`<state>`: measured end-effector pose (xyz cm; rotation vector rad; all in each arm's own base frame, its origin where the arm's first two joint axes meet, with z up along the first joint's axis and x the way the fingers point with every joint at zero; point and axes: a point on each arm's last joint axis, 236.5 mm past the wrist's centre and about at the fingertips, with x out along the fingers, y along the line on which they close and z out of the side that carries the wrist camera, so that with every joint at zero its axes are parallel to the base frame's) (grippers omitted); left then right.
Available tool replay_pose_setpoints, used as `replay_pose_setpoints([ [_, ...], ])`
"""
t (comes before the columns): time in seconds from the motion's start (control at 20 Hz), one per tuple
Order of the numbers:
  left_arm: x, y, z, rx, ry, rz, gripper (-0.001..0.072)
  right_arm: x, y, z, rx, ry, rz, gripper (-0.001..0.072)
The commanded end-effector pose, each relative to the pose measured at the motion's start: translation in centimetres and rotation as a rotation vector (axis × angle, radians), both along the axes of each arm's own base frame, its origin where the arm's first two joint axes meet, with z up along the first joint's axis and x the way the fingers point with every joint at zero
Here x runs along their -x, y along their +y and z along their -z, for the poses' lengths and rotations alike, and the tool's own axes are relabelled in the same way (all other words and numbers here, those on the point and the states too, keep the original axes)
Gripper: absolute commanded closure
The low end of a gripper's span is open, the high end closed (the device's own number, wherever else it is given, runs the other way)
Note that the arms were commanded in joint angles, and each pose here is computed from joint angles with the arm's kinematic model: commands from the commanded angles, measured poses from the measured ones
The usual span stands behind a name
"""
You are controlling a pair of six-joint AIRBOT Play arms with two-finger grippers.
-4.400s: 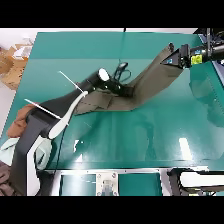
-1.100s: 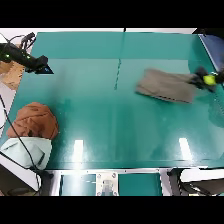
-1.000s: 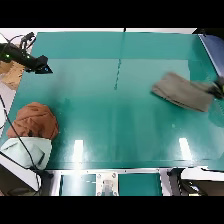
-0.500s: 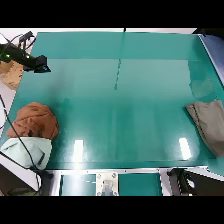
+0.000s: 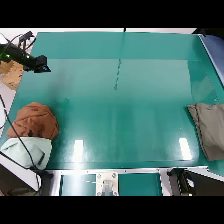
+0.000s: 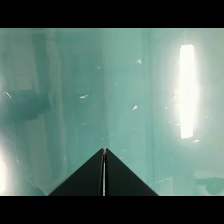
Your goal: Fold the shirts.
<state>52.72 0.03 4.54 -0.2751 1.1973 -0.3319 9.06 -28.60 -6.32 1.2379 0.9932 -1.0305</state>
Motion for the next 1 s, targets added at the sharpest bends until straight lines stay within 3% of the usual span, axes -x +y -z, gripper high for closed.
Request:
replay_pose_setpoints([
  [0.0, -0.5, 0.1, -0.1, -0.006, -0.022, -0.004, 0.0685, 5.7, -1.2, -4.7, -0.016, 0.254, 0.037, 0.0404],
  [0.15, -0.7, 0.2, -0.9, -0.008, -0.046, -0.009, 0.0685, 2.5, -3.2, -10.0, 0.096, 0.153, 0.058, 0.0527],
  [0.2, -0.5, 0.1, -1.7, -0.011, -0.055, -0.006, 0.0685, -0.2, -3.4, -11.4, 0.143, 0.085, 0.022, 0.0642],
  [0.25, -0.2, 0.1, -2.5, -0.015, -0.065, -0.003, 0.0685, -3.1, -3.2, -12.4, 0.18, 0.018, -0.03, 0.0692],
  [0.45, 2.6, -0.5, -4.7, -0.019, -0.039, 0.029, 0.0686, -15.4, 2.4, -14.8, 0.215, -0.204, -0.35, 0.0693],
  [0.6, 6.7, -1.3, -3.0, 0.0, 0.077, 0.049, 0.0686, -21.6, 11.4, -14.8, 0.193, -0.249, -0.676, 0.0694],
  [0.75, 10.9, -2.3, -0.8, 0.024, 0.128, 0.019, 0.0686, -23.3, 22.2, -13.1, 0.153, -0.274, -0.965, 0.0694],
  [0.95, 17.3, -3.4, 2.4, 0.025, 0.128, -0.032, 0.0686, -21.1, 32.4, -9.4, 0.1, -0.3, -1.188, 0.0694],
])
